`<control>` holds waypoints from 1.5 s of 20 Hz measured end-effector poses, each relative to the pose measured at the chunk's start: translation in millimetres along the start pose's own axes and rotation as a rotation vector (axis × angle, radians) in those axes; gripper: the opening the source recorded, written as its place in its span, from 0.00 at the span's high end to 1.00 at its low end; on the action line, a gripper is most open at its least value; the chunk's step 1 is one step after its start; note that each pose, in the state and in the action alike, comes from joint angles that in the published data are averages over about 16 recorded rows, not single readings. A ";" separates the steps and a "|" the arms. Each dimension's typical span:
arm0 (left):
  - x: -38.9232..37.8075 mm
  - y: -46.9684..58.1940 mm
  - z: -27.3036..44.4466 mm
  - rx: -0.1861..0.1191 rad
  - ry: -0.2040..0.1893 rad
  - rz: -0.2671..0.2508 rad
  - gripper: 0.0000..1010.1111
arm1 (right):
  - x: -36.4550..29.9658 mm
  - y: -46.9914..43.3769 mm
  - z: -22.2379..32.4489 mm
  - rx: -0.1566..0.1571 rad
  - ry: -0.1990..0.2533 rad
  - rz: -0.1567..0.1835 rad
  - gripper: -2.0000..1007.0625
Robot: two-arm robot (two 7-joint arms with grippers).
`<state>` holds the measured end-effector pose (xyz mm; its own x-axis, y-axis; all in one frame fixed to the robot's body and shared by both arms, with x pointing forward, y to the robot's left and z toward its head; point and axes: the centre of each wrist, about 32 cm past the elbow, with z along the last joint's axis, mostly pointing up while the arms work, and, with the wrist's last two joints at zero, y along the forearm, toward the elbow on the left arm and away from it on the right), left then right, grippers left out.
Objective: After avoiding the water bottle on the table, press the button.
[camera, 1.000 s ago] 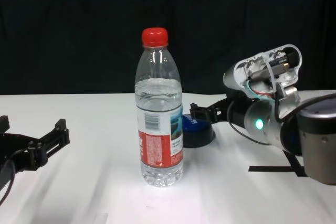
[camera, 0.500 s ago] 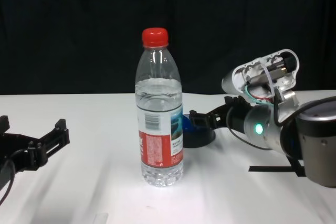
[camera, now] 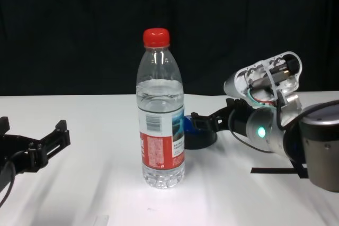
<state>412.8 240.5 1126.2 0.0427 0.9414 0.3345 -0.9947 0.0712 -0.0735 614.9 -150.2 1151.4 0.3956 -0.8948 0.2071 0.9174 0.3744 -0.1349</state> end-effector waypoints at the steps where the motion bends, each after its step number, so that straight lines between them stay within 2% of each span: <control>1: 0.0 0.0 0.0 0.000 0.000 0.000 0.01 | 0.2 -0.1 0.2 0.002 0.000 -0.001 0.00; 7: 0.0 0.0 0.0 0.000 0.000 0.000 0.01 | 1.8 -1.5 2.9 0.026 0.003 -0.013 0.00; 17: 0.0 0.0 0.0 0.000 0.000 0.000 0.01 | 4.9 -7.4 10.3 0.096 0.014 -0.046 0.00; 30: 0.0 0.0 0.0 0.000 0.000 0.000 0.01 | 6.0 -26.5 14.6 0.168 0.036 -0.078 0.00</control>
<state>412.8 240.5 1126.2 0.0427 0.9414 0.3345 -0.9947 0.0712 -0.0735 593.6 -162.0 1170.4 0.3242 -0.9296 0.1752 0.9406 0.3365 0.0449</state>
